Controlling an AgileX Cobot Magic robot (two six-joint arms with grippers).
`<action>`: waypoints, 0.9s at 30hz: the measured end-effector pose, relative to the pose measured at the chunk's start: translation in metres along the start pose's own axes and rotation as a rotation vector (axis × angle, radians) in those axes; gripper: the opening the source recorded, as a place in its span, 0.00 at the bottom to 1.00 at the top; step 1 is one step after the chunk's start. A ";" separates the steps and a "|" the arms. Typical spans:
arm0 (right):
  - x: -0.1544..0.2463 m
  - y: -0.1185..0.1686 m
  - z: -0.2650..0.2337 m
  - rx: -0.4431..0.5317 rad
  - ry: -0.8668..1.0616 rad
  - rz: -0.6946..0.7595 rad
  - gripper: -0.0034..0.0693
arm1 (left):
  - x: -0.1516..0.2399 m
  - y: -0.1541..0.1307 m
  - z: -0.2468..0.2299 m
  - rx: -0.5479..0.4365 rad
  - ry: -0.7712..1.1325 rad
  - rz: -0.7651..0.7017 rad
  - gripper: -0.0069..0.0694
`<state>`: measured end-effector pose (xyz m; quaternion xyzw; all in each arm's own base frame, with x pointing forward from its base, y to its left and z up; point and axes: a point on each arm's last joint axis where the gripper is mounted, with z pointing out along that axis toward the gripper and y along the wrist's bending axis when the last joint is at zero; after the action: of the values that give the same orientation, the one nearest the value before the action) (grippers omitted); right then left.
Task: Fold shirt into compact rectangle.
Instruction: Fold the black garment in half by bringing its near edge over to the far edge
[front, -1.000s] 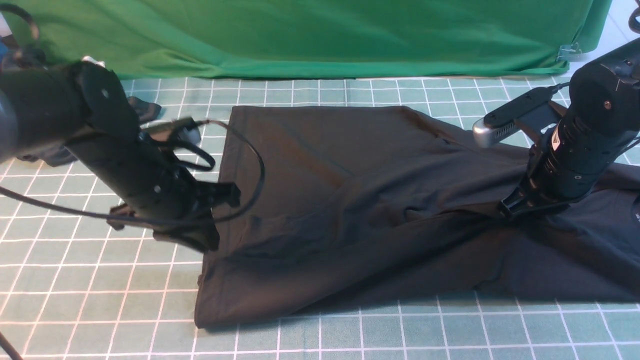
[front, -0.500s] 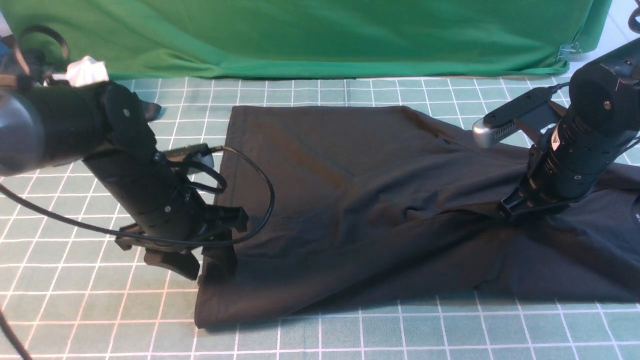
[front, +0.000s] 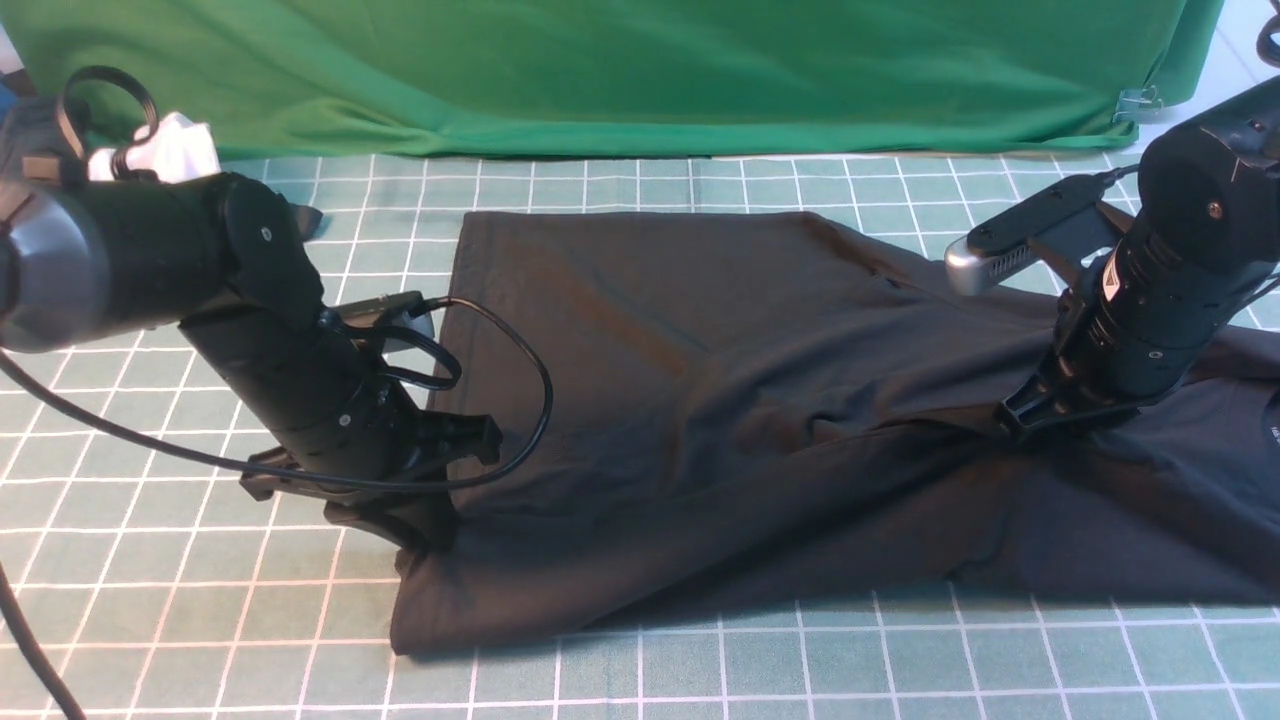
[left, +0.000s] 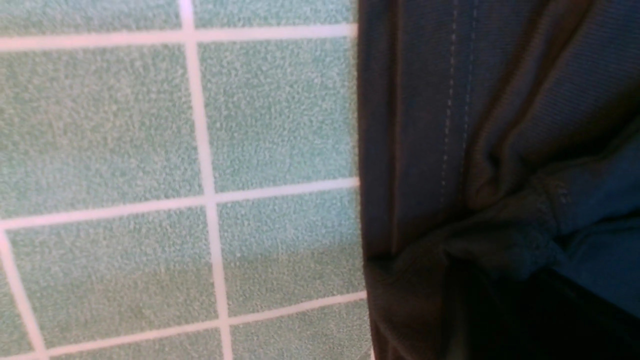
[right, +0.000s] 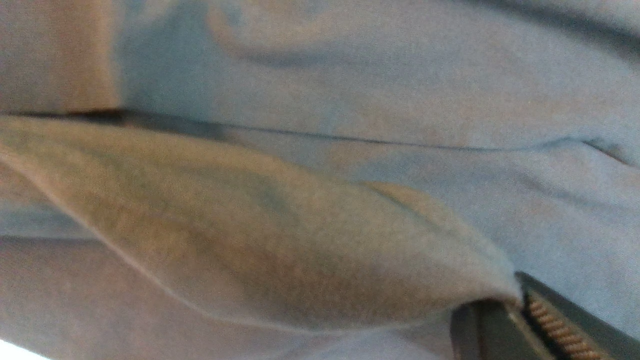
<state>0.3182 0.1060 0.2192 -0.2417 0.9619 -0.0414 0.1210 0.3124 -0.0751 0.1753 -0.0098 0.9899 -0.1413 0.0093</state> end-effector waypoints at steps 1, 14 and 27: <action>0.000 0.000 0.000 -0.001 0.000 0.001 0.08 | 0.000 0.000 -0.002 0.000 -0.006 0.003 0.12; -0.012 -0.004 -0.014 0.007 -0.033 0.004 0.08 | -0.024 -0.015 -0.064 0.025 -0.265 0.052 0.11; -0.038 -0.022 -0.013 0.023 -0.087 0.052 0.08 | -0.076 0.000 -0.084 0.053 -0.555 -0.048 0.11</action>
<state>0.3575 0.1055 0.2433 -0.2169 0.9611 -0.0386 0.1665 0.3864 -0.0499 0.2575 -0.0714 0.9449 -0.1591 0.2771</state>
